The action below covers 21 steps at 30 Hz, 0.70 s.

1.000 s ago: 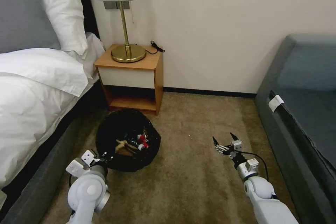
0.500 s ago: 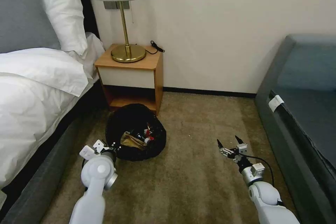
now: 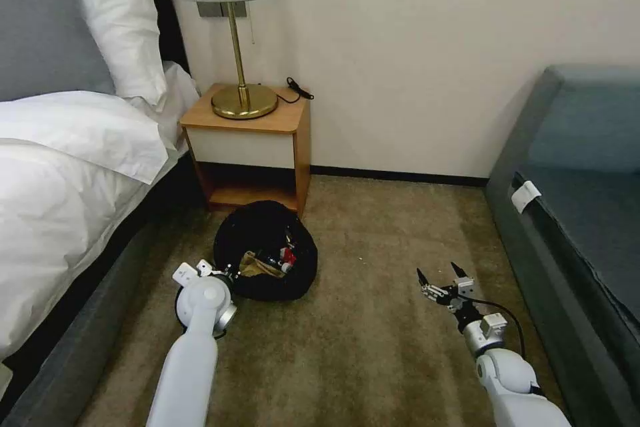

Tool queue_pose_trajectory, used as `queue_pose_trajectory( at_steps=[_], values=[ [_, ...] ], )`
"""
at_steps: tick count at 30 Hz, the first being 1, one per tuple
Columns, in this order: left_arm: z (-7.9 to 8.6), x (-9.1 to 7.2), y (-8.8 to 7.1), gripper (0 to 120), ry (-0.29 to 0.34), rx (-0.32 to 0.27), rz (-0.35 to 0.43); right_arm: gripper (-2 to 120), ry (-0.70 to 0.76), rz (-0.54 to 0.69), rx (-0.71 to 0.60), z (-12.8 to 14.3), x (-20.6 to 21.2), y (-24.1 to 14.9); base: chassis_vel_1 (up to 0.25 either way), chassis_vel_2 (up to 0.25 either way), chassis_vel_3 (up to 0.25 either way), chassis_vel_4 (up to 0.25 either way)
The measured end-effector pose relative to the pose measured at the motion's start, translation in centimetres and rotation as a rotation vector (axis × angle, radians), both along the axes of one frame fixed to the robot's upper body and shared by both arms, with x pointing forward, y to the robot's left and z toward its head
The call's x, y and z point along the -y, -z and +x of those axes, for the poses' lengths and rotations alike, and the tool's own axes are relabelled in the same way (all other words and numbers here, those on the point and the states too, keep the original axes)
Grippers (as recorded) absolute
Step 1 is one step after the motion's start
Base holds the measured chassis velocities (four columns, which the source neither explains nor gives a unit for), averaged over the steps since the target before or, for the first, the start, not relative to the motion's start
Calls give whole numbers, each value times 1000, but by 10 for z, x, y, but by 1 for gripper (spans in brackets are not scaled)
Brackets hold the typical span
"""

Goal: Pick up the trash bin, then pick up the garbage on the floor and place it into the trash bin.

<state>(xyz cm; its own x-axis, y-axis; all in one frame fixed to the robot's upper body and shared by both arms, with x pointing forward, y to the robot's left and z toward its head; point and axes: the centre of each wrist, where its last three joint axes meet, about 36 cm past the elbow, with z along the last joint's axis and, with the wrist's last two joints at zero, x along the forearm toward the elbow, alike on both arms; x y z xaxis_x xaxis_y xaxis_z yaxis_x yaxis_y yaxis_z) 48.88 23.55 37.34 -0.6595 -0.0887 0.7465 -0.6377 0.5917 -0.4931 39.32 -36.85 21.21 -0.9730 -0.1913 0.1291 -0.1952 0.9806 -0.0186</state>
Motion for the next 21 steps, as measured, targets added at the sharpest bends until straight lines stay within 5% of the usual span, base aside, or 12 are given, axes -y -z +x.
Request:
queue_pose_trajectory(
  at_steps=[6, 21],
  values=[
    [10, 2, -6, 5, 34, -1, -79, 100, 0, 4, -3, 5, 0, 3, 0, 0, 0, 0],
    [12, 0, -12, 61, 40, 7, -51, 100, 0, 9, 3, 9, 0, 3, 0, 0, 0, 0]
  ],
)
